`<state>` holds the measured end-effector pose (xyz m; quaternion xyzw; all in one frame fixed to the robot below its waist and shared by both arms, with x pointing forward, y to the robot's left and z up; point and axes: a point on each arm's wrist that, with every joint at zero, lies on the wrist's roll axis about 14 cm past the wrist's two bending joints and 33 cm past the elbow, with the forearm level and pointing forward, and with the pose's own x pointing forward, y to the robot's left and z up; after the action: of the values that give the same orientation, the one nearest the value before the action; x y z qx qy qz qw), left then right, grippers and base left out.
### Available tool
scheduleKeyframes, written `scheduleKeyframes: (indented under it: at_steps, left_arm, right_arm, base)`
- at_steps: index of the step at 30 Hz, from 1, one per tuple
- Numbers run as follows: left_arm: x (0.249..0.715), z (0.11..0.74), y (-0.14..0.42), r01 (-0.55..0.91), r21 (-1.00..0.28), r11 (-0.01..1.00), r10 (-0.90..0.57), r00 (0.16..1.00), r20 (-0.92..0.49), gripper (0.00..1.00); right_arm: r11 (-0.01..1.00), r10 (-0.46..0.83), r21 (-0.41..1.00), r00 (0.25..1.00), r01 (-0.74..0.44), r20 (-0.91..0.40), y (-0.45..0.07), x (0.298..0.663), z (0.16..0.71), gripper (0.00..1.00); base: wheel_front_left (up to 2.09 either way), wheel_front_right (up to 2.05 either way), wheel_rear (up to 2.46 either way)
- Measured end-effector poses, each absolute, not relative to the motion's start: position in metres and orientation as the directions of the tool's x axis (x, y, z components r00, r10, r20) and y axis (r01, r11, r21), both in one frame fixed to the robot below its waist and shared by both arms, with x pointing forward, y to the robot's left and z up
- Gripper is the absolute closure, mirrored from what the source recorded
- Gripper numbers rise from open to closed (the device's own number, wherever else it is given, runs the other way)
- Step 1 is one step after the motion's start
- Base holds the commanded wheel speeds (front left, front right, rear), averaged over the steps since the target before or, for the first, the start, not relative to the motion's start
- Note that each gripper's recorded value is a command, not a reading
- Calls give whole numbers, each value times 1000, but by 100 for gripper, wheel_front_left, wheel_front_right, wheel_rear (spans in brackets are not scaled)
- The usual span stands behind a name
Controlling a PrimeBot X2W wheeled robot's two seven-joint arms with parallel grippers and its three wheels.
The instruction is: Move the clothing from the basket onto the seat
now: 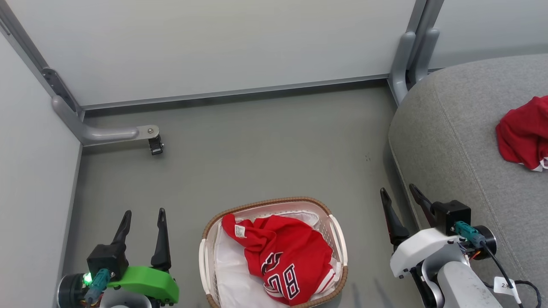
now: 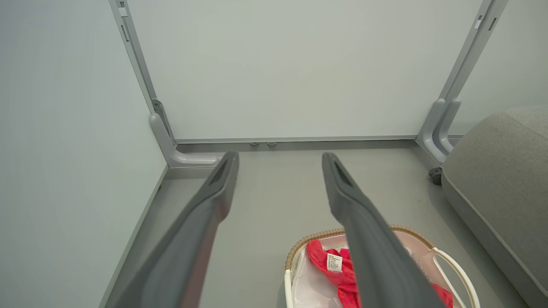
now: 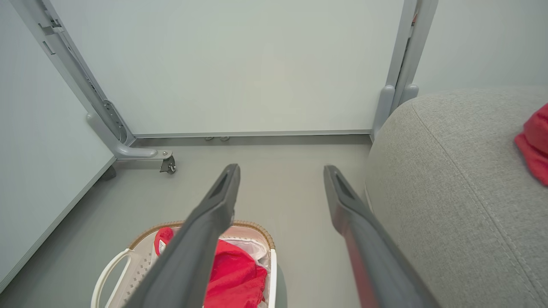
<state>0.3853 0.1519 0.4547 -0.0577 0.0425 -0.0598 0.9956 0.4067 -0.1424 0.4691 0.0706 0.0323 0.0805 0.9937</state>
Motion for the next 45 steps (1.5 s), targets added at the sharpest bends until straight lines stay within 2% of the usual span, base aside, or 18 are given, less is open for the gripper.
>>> scheduleKeyframes:
  at_steps: [8, 15, 26, 35, 45]
  left_arm:
    - [383, 430, 128, 178, -155, 972, -201, 968, -150, 0]
    - [400, 407, 89, 278, -188, 942, -316, 925, -212, 0]
    - [412, 341, 8, 478, -274, 835, -549, 754, -360, 0]
    - [415, 285, -17, 549, -338, 765, -643, 611, -462, 0]
    - [401, 222, -30, 556, -434, 708, -696, 447, -562, 0]
  right_arm:
    - [976, 167, 153, 984, -155, -65, -142, 412, 464, 0]
    - [978, 174, 131, 982, -165, -66, -141, 433, 460, 0]
    - [980, 152, 139, 986, -141, -70, -152, 472, 444, 0]
    - [976, 171, 152, 982, -157, -86, -149, 498, 421, 0]
    - [972, 191, 160, 973, -170, -130, -146, 514, 386, 0]
  base:
    - [0, 0, 0]
    - [0, 0, 0]
    - [0, 0, 0]
    - [0, 0, 0]
    - [0, 0, 0]
